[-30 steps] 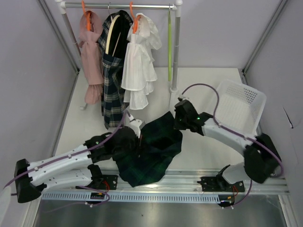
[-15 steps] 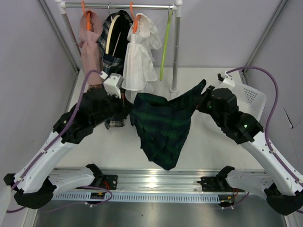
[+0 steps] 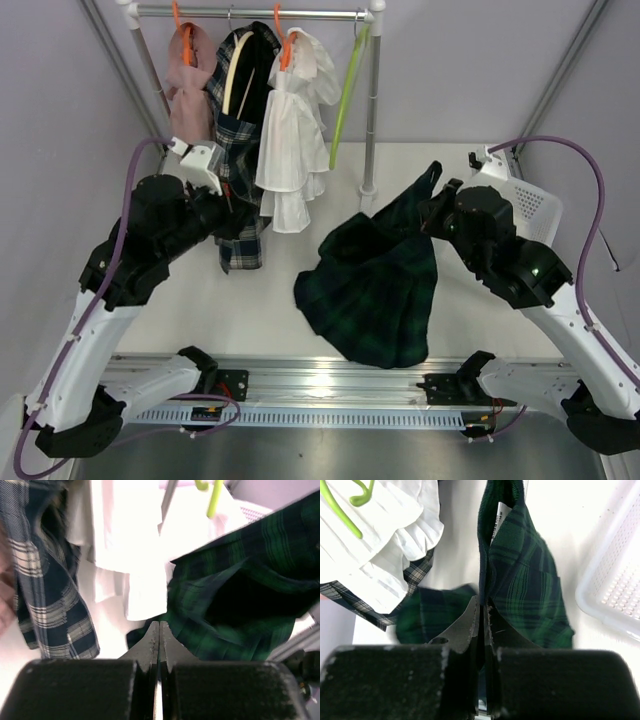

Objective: Place the skirt on the hanger

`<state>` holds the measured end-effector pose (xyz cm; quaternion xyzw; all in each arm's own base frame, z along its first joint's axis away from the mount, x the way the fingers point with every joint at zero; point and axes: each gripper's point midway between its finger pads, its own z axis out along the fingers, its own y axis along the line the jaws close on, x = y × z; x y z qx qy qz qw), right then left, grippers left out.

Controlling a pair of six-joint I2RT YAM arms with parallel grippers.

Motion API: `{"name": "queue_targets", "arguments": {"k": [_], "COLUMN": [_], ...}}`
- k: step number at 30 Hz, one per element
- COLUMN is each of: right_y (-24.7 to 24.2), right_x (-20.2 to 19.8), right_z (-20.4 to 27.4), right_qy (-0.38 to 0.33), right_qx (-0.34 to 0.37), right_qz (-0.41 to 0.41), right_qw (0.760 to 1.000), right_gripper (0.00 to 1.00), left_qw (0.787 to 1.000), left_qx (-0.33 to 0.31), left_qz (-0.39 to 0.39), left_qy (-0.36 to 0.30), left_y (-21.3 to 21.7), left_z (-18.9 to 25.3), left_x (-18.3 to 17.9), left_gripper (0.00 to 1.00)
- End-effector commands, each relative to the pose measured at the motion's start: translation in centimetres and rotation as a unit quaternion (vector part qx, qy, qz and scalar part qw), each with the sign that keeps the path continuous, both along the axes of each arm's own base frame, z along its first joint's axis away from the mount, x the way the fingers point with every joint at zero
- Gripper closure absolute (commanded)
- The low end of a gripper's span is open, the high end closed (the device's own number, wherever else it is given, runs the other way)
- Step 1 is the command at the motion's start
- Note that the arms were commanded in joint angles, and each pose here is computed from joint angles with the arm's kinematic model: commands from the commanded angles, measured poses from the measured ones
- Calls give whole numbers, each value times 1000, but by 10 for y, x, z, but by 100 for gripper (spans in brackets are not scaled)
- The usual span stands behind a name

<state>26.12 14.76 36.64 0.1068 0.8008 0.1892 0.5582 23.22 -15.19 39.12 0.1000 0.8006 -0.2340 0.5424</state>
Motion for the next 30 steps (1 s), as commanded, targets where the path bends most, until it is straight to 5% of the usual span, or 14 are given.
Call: {"name": "queue_targets", "arguments": {"k": [1,3,4,8,11,30], "right_y": [5,10,15,19,22,29], "right_x": [1,-1,-4,-7,-8,-7], "right_z": [24,16,7,1,5,12], "right_qy": [-31,-27,-20,-16,-19,-21], "right_qx": [17,18,13,21,22,13], "right_qz": [3,5,11,10,11,14], "right_qw": [999,999,1000,1000,1000,1000], "right_gripper": [100,100,100,100,100,100], "left_qw": [994,990,986,977,972,969], "left_qx": [-21,-57,-67,-109,-122,-102], "left_qz": [-93,-119,-123,-149,-167,-109], "left_qy": [47,41,91,102,114,196], "left_y": [-32,-45,-54,-92,-121,-159], "left_z": [-33,-34,-73,-98,-115,-221], "left_x": [-14,-16,-18,-29,-44,-37], "left_gripper": [100,96,90,53,42,37]}}
